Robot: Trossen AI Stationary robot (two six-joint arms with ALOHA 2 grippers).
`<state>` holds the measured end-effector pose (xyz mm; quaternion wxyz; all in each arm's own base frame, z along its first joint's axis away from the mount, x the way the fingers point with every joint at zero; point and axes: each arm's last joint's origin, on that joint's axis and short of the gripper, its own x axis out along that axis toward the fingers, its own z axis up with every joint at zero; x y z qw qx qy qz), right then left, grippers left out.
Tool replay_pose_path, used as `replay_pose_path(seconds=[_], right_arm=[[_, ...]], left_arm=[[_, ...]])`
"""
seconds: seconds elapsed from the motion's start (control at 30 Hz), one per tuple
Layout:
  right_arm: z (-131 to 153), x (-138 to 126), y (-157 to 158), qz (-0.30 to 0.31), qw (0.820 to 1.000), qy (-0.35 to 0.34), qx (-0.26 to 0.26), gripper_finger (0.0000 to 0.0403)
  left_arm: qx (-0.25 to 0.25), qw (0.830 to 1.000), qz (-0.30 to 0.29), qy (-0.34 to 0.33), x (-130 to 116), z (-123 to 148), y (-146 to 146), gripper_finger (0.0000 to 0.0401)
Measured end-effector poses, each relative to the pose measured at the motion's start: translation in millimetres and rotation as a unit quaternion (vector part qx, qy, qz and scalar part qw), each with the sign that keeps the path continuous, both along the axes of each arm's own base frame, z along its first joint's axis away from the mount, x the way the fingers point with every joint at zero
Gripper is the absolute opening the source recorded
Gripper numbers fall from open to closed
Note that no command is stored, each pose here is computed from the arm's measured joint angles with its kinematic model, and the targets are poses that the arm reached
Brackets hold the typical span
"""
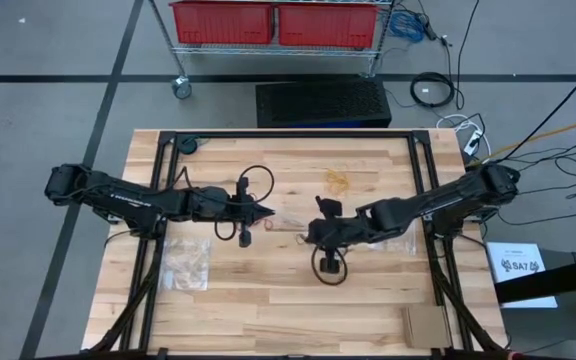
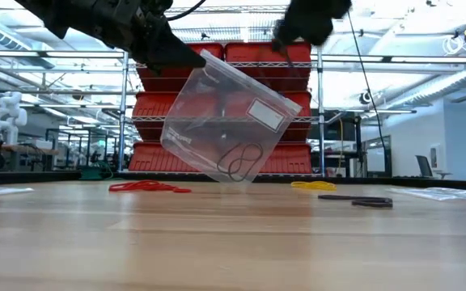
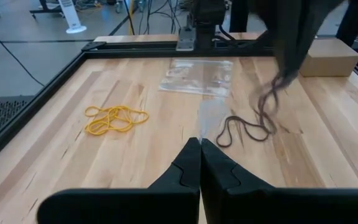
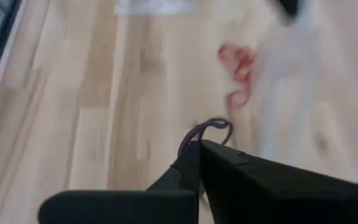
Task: Sort rubber bands
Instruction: Put the purple rubber band into the top right transparent zip bag
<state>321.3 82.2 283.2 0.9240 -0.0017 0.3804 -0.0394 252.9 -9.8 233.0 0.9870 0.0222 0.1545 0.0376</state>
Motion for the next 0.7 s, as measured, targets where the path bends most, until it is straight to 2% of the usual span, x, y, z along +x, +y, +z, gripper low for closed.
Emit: replay_pose_path(seconds=[0.2, 0.7], right_arm=[[20, 3, -7, -0.019, 0.999, -0.014, -0.043, 0.0000], [18, 8, -32, -0.015, 0.999, 0.004, -0.039, 0.0000]], left_arm=[[-0.001, 1.000, 0.000, 0.000, 0, 0, 0, 0.0000], [-0.001, 1.000, 0.000, -0.003, 0, 1, 0, 0.0000]])
